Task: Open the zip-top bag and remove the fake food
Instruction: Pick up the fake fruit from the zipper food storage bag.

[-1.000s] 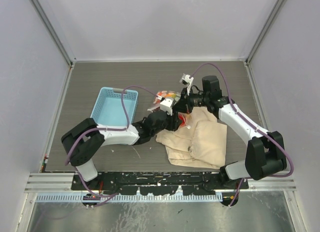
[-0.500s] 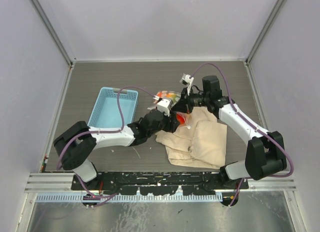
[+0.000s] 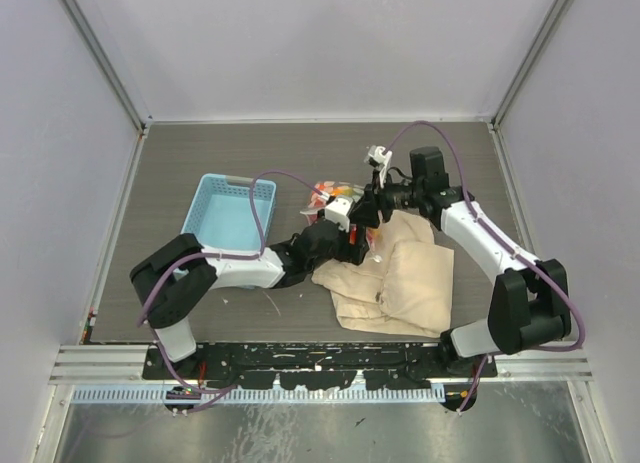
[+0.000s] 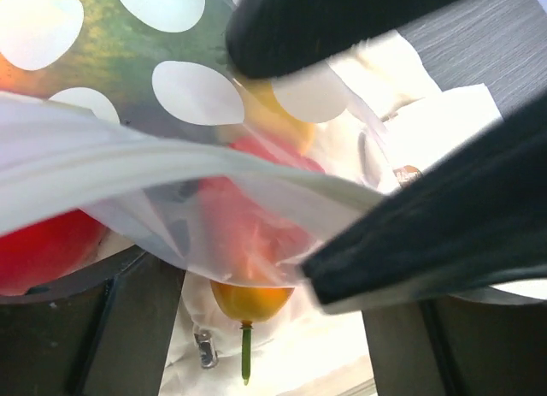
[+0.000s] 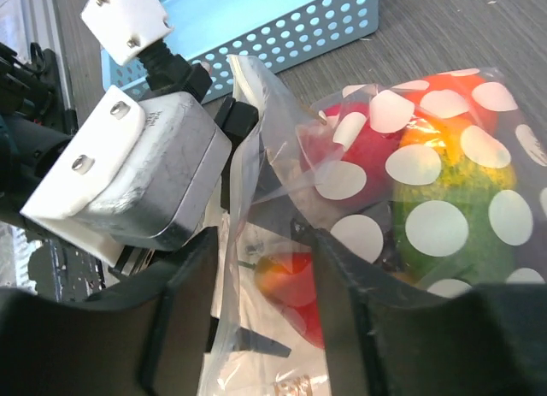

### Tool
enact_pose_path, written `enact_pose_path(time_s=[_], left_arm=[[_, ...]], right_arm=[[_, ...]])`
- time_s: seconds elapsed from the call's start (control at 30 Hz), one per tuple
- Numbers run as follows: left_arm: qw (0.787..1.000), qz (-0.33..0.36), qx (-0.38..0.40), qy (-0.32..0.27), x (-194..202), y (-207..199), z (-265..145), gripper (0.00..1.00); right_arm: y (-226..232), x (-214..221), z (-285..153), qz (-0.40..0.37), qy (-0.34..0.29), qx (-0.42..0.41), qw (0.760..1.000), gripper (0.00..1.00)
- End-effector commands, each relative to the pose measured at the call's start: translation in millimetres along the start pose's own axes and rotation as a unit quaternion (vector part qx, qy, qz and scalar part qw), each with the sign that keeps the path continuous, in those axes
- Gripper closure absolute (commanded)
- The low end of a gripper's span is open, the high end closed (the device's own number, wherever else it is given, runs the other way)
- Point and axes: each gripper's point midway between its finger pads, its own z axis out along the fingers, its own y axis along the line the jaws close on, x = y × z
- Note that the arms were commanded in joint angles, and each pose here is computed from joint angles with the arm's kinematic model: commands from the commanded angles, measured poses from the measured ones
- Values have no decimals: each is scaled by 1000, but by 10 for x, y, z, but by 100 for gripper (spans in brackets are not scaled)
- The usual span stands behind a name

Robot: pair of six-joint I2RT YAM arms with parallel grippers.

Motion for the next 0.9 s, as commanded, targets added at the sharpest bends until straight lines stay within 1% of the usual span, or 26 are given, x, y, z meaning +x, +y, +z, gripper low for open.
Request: enact_pose_path(time_s=[0.0,0.03,0.13,0.23,0.27,0.3,0.33,0.37,0.4,0.43,0.53,0.6,0.67,0.73,0.87], left_arm=[[999,-10,-15,-42,-200,74,54,25],[999,-11,-14,-43,-199,89,47,26],[999,-14,0,-44,-196,99,30,26],[999,-19,18,-44,-190,122,25,26],[999,-21,24,-42,-178,122,26,26],[999,-23,28,-41,-180,125,28,26],[998,-22,33,-37,-164,118,29,26],[998,-22,37,-36,-160,117,30,26],[998,-22,40,-34,-156,109,33,26],[998,-21,43,-32,-144,107,33,25],[998,-19,51,-28,-126,88,39,24],[998,-19,58,-24,-106,68,42,22],[998,-18,64,-21,-90,57,46,20],[998,-18,65,-17,-71,56,52,18],[998,-20,61,-11,-38,92,73,15]], right_arm=[[204,-323,-228,-63,-22,-42,997,43],[197,-348,-302,-72,-27,-39,996,41],[154,-408,-494,-96,-37,-24,994,41],[0,-402,-605,-93,-38,10,995,41],[-92,-391,-618,-85,-36,30,995,43],[-218,-365,-619,-72,-30,58,995,47],[-361,-320,-616,-59,-22,88,994,55],[-494,-257,-604,-43,-13,113,993,67],[-617,-187,-588,-27,-2,135,990,76],[-690,-103,-541,-12,11,140,990,79],[-759,97,-325,14,54,133,990,84],[-761,190,-177,7,75,140,987,85],[-791,265,-68,3,88,153,984,89],[-858,337,-28,11,103,168,980,93],[-981,509,28,16,133,185,974,95]])
